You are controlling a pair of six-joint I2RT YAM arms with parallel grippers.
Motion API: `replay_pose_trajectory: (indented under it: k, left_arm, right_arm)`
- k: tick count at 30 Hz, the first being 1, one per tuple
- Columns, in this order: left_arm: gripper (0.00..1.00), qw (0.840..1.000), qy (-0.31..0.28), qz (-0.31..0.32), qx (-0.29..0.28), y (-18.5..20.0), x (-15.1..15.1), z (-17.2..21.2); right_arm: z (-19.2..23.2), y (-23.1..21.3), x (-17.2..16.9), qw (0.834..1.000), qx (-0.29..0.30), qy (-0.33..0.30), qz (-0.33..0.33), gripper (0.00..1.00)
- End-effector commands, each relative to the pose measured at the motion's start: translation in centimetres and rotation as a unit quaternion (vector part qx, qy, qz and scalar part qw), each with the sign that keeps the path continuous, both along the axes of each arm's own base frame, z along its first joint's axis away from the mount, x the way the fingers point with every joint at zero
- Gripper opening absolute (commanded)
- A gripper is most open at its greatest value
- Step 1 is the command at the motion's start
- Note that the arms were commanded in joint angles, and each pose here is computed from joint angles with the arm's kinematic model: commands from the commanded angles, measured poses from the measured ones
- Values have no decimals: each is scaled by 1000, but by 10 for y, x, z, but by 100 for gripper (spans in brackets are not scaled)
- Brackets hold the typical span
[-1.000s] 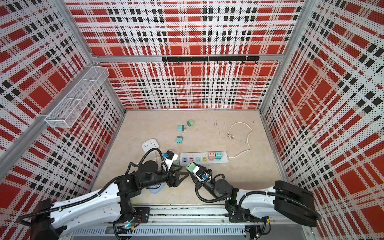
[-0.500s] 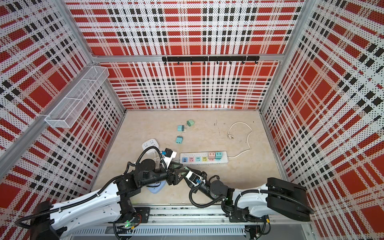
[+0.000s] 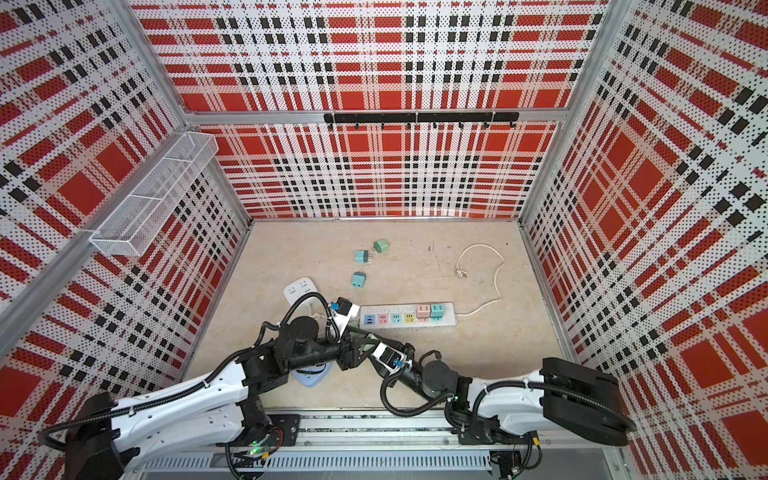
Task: Insert the plug
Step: 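Carry the mint-green adapter toward the strip while the right gripper withdraws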
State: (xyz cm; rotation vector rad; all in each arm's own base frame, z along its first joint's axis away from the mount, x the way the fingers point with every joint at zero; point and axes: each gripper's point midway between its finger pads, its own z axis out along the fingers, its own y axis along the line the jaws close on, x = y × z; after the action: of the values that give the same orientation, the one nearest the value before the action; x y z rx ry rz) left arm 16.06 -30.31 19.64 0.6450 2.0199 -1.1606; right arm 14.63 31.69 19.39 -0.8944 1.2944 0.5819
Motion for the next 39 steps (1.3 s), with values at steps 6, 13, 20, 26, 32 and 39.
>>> replay_pose_trajectory:
  k: [6, 13, 20, 26, 32, 39]
  left_arm:
    - [9, 1000, -12, -19, -19, -7, -2, 9]
    - [2, 999, -24, 5, -42, 18, 2, 12]
    - [0, 995, -62, 64, -40, 59, 20, 21]
    - [0, 987, -132, 87, -28, 75, 25, 30]
    - [0, 974, -212, 77, 3, 77, 27, 37]
    - [0, 951, -308, 29, 21, 60, 28, 50]
  right_arm:
    - [28, -1, -2, 998, 53, -20, 1, 10]
    - [25, -8, 2, 998, 53, -4, -15, 93]
    - [24, -37, 27, 991, 59, 9, -118, 100]
    - [23, -107, 94, 945, 49, 91, -310, 100]
    - [30, -212, 119, 882, 125, 131, -434, 100]
    - [5, -288, 132, 822, 160, 165, -521, 100]
